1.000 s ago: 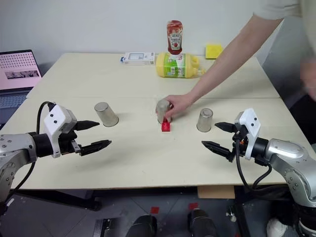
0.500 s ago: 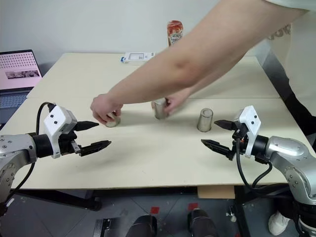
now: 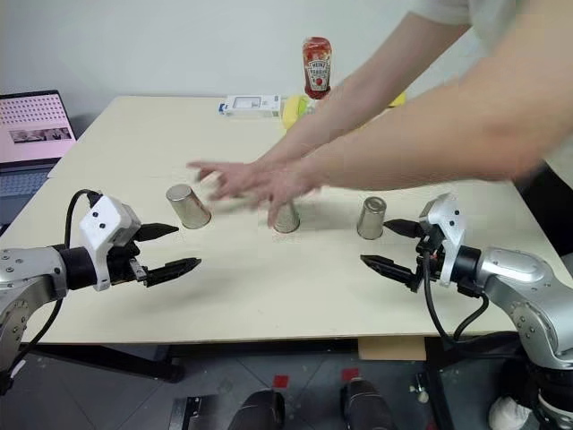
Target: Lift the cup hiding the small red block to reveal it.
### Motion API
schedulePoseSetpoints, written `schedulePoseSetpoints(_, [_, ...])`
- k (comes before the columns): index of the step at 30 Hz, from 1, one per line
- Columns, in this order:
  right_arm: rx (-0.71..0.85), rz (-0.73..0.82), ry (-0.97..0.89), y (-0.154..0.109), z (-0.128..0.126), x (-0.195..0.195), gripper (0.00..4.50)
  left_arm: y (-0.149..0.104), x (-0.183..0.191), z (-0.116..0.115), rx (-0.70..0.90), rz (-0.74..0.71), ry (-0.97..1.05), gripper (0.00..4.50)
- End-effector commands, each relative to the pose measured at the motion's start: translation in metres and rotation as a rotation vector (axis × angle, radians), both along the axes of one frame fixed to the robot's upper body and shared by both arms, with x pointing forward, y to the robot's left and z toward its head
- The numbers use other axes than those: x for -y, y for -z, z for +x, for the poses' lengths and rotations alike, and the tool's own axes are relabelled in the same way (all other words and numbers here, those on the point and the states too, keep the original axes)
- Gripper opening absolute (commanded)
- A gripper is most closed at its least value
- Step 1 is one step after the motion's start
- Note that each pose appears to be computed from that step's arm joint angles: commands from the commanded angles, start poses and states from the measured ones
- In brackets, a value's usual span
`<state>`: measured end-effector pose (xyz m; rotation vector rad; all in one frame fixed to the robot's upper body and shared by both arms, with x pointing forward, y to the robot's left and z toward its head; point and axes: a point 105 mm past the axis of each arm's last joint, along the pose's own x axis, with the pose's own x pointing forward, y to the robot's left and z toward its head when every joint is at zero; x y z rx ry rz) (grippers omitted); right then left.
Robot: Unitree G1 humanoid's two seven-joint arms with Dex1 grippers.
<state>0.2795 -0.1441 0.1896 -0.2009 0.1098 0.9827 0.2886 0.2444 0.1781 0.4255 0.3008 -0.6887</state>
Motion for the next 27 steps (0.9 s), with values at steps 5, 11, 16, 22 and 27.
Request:
schedulePoseSetpoints(5, [0.057,0.053,-0.079,-0.019,-0.004,-0.023,4.50,-0.024,-0.028,0.017,0.113,-0.091,-0.162,4.46])
schedulePoseSetpoints(11, [0.015,0.079,-0.126,-0.023,-0.006,-0.047,4.50,-0.023,-0.051,0.028,0.113,-0.102,-0.294,4.46])
schedulePoseSetpoints(16, [0.021,0.091,-0.164,-0.030,-0.006,-0.063,4.50,-0.012,-0.066,0.043,0.113,-0.110,-0.414,4.46])
schedulePoseSetpoints(22, [0.031,0.090,-0.211,-0.038,-0.008,-0.075,4.50,-0.004,-0.053,0.068,0.104,-0.128,-0.402,4.46])
schedulePoseSetpoints(27, [0.036,0.085,-0.230,-0.042,-0.010,-0.080,4.50,-0.001,-0.049,0.088,0.105,-0.112,-0.392,4.46])
